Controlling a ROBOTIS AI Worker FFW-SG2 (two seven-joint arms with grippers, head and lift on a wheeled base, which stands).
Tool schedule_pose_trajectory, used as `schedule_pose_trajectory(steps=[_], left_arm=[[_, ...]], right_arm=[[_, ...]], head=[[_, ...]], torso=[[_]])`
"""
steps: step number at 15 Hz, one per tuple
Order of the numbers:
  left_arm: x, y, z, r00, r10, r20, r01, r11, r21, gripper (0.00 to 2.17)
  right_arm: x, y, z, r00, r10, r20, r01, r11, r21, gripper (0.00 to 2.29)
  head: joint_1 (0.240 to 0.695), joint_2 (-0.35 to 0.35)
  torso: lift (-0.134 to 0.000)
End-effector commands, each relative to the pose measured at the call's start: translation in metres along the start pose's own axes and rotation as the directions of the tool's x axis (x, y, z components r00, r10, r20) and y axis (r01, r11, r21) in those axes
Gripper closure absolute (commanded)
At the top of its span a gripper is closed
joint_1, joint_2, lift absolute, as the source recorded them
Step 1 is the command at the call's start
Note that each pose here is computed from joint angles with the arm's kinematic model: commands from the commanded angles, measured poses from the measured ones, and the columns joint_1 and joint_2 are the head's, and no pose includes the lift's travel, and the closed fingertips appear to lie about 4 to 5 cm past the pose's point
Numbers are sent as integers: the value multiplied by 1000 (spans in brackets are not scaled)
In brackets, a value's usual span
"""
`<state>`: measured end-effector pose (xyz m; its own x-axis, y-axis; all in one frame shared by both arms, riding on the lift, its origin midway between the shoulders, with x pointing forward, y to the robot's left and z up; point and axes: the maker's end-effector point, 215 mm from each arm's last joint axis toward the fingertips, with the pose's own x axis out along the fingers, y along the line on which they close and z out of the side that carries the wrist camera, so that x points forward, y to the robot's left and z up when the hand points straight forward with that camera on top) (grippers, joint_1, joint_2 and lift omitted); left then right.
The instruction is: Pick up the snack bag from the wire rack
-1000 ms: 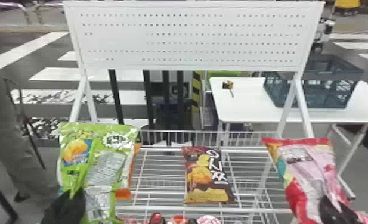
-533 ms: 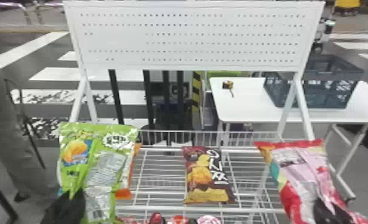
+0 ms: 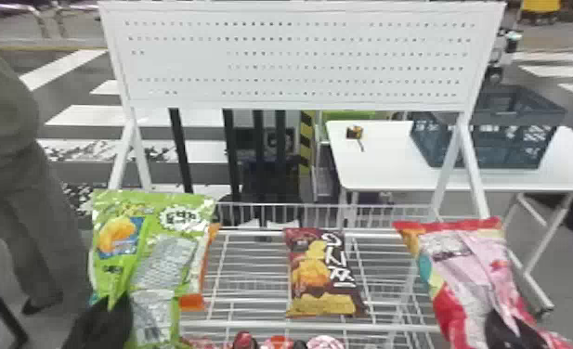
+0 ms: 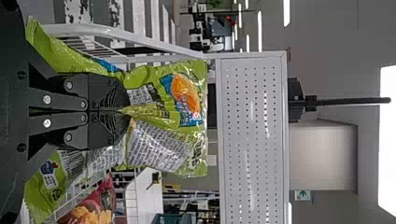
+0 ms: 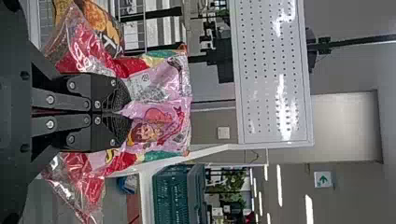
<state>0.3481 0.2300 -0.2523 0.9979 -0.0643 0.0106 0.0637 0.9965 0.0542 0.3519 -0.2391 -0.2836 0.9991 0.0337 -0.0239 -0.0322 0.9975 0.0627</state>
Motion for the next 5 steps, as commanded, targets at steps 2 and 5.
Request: schedule_pose_trajectory(steps=[2,5], left_arm=[[0,-2,-1,1000,-3,-2,3,1000,-1,1811],[0,-4,-3,1000,-5,-4,5,1000,-2,1811]], right_arm=[[7,12,-12,1000,18,-22,-18,1000,9,2253],[59,25,-51,994,35,-101,-35,999,1,2250]], head=[[499,0],[499,0]], torso=[[0],[0]])
